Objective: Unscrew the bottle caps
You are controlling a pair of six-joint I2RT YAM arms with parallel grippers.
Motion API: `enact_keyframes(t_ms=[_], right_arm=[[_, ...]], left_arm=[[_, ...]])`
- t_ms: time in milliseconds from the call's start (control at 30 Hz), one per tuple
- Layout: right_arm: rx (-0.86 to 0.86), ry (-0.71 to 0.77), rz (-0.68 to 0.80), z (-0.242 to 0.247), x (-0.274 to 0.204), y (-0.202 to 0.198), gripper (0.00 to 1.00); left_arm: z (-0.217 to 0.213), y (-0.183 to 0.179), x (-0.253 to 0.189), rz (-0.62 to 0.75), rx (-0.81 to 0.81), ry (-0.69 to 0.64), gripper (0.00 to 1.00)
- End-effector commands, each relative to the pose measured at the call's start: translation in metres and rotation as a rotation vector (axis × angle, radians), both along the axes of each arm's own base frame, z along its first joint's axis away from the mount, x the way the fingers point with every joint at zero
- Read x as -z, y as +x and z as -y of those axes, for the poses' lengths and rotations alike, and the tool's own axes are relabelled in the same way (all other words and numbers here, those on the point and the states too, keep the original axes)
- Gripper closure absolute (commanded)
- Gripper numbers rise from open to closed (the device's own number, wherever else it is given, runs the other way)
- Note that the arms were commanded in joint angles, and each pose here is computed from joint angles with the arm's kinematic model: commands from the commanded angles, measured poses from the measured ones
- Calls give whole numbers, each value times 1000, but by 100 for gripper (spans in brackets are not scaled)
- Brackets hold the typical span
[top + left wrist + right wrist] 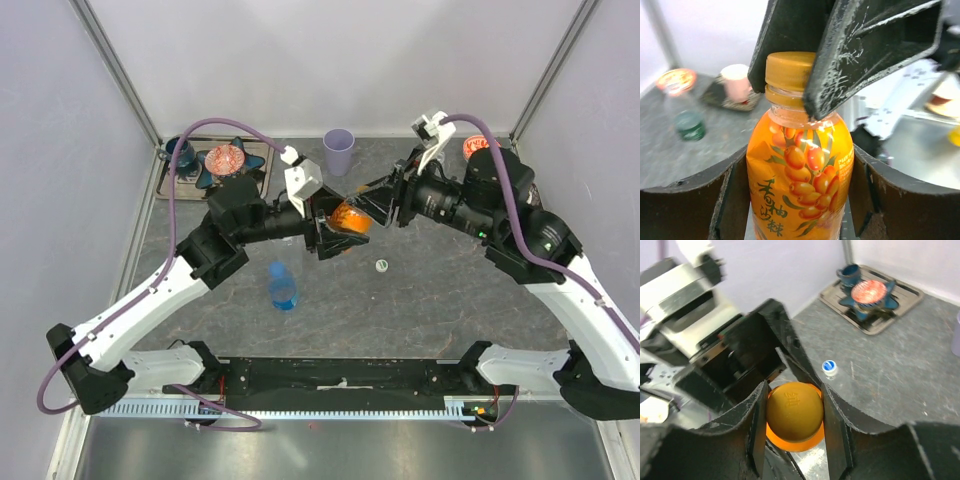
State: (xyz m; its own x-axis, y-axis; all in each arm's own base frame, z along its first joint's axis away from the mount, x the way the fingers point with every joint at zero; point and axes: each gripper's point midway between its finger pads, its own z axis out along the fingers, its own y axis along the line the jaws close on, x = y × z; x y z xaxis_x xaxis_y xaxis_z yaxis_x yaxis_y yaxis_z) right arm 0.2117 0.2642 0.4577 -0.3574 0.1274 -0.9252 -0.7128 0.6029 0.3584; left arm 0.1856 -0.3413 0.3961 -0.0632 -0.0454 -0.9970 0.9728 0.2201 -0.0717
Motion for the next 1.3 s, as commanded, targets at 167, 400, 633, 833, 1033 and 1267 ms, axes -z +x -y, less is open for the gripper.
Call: enact_keyframes(t_ms=[167,400,633,833,1033,1267], right_arm=[[-306,11,231,-8,-25,-49,100],[-554,113,379,-7,-45,-102,100],[-773,125,399,-11,-40,-134,100],[-736,136,424,-11,-43,-130,100],[-267,243,458,20,-93,-76,100],[-79,301,482,52,-108,-66,100]], left_arm=[[-31,-96,-46,-163,696,-109,67],[-33,-102,-44,-191,801,-82,67],[-32,-101,-40,-194,815,-73,68],[-30,-95,-32,-195,802,-68,67],[-26,-85,-18,-217,760,-53,67],[-23,-80,-10,-228,731,-40,67]])
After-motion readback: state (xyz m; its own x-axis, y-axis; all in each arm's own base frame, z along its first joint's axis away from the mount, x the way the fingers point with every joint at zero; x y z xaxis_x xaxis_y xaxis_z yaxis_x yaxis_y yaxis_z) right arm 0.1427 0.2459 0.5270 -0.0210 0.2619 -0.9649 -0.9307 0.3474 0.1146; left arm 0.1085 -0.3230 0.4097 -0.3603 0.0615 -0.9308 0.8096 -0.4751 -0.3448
